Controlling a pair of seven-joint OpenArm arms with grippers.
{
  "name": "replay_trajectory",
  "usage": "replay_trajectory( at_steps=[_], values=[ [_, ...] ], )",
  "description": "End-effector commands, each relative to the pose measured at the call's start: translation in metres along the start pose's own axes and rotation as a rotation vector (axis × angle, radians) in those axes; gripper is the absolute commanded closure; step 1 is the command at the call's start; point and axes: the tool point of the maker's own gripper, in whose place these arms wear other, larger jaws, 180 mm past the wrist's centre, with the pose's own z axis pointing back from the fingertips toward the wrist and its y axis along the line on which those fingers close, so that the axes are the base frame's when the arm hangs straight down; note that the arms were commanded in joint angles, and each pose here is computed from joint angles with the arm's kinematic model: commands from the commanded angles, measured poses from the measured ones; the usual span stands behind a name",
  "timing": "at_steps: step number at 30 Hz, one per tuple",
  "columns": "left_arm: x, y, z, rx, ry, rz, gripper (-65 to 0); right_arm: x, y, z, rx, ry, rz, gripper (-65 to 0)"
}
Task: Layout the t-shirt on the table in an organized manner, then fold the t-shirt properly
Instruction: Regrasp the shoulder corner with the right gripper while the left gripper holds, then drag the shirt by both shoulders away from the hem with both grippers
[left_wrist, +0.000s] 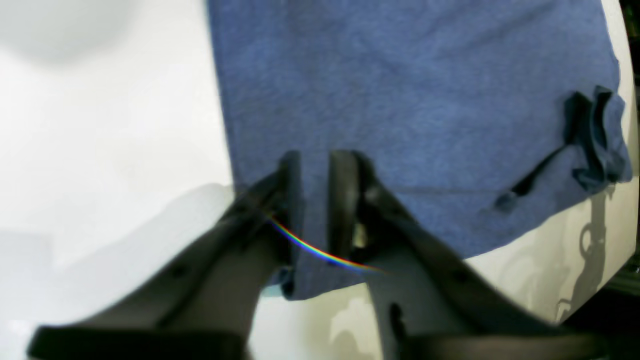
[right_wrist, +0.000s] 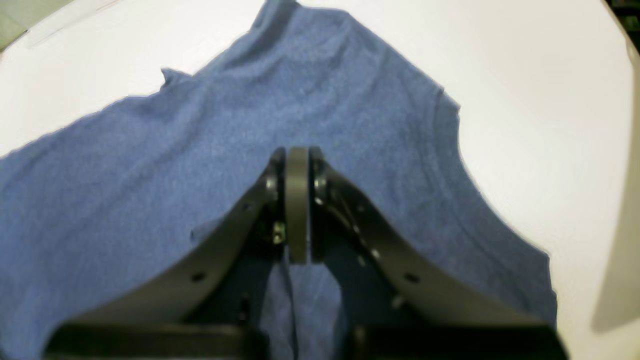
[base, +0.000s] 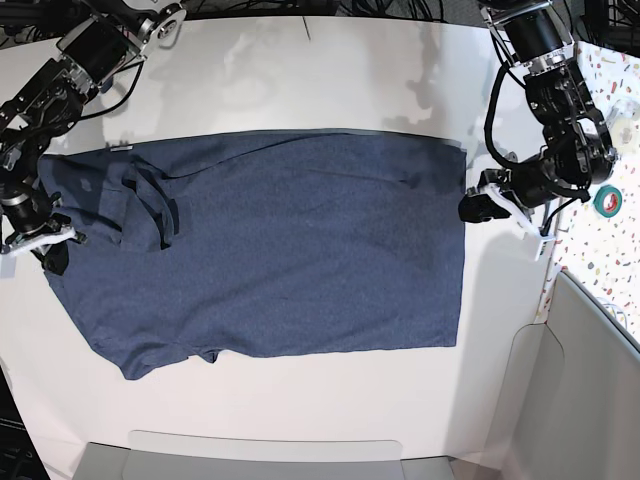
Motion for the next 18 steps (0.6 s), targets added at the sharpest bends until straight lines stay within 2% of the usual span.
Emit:
replay_trajectory(
  at_steps=[1, 3, 5, 9, 13, 18],
  values=[
    [0.011, -0.011, 0.000, -0.023, -0.020, -0.043, -4.7, 0.018, -0.002, 0.004, -0.003, -0.078, 0.019, 0.0],
    [0.002, -0.024, -0.010, -0.050, 0.030, -0.086, -2.2, 0.019, -0.008, 0.008, -0.025, -0.132, 0.034, 0.0],
    [-0.006, -0.039, -0.021, -0.080, 0.063, -0.124, -1.6, 0.016, -0.017, 0.010, -0.071, -0.142, 0.067, 0.0],
    [-0.017, -0.060, -0.036, -0.124, 0.093, -0.179, -1.6, -0.006, -0.035, 0.010, -0.157, -0.059, 0.123, 0.0],
    [-0.030, -0.063, -0.040, -0.132, 0.118, -0.198, -1.6, -0.041, -0.051, 0.002, -0.186, 0.047, 0.109, 0.0],
    [-0.041, -0.036, -0.040, -0.001, 0.151, -0.242, -1.6, -0.082, -0.067, -0.012, -0.178, 0.166, 0.047, 0.0]
  ],
)
